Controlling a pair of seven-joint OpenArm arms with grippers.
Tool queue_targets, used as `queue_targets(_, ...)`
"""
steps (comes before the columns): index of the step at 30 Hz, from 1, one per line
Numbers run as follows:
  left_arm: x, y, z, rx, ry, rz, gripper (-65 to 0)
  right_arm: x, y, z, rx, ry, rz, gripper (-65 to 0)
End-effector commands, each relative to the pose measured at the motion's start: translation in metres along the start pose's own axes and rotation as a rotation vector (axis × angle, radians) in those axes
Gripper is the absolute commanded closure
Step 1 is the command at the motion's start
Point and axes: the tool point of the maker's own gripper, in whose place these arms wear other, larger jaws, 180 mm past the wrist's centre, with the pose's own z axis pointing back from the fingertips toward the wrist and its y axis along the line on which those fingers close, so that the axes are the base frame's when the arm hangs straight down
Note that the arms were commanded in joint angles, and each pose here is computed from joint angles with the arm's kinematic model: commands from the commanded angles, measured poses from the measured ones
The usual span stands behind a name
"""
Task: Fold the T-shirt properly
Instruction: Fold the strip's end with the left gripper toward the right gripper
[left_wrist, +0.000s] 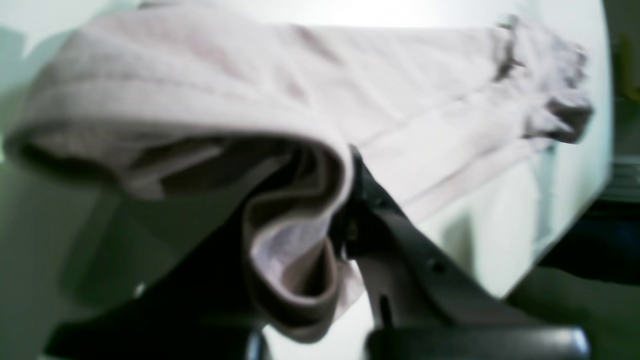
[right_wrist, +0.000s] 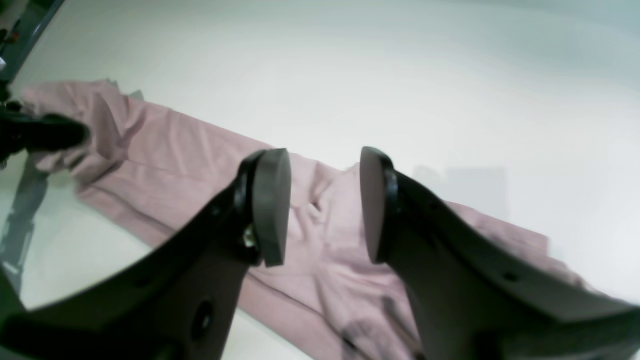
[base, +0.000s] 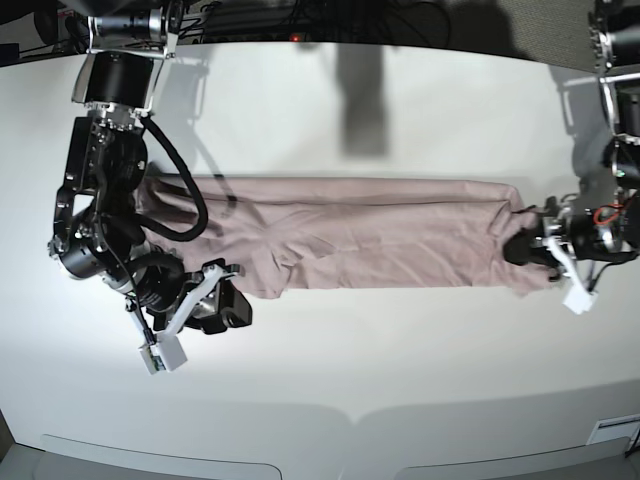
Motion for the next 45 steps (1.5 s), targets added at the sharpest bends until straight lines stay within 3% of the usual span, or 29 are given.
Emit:
queue_targets(1,0.021,-0.006,0.004,-0.012,-0.052,-0.013,0.0,0.026,-0.001,0.004,-0.003,-0.071,0.034,-24.0)
queue_targets(14,0.033,-0.079,-0.034,-0.151,-0.061,-0.065,0.0,0.029,-0.006,0.004,-0.029,-0.063,0.052,-24.0)
queue_targets(22,0.017,-0.116,-0.069,-0.227,-0.045,-0.044,0.0,0.029,-0.006,0.004,-0.029,-0.062,0.052,-24.0)
queue_targets(32,0.003,-0.116,-0.082,-0.186,-0.005,-0.060,0.0,0.025,-0.006,0.004,-0.029,-0.041,0.052,-24.0)
queue_targets(35,0.006,-0.125,-0.082,-0.227,-0.022,-0.042,-24.0,0.025,-0.006,0.004,-0.028,-0.043,0.052,-24.0)
queue_targets(37,0.011,-0.139,-0.081,-0.296,-0.048,-0.014,-34.8,0.025,-0.006,0.004,-0.028,-0.043,0.051,-24.0)
queue_targets(41,0.021,-0.162,-0.079,-0.408,-0.104,0.032,-38.6,0.025,-0.006,0.004,-0.029,-0.042,0.052,-24.0)
queue_targets(45,0.017,-0.169,-0.082,-0.424,-0.080,0.030,-38.7,0.025,-0.006,0.004,-0.029,-0.042,0.052,-24.0)
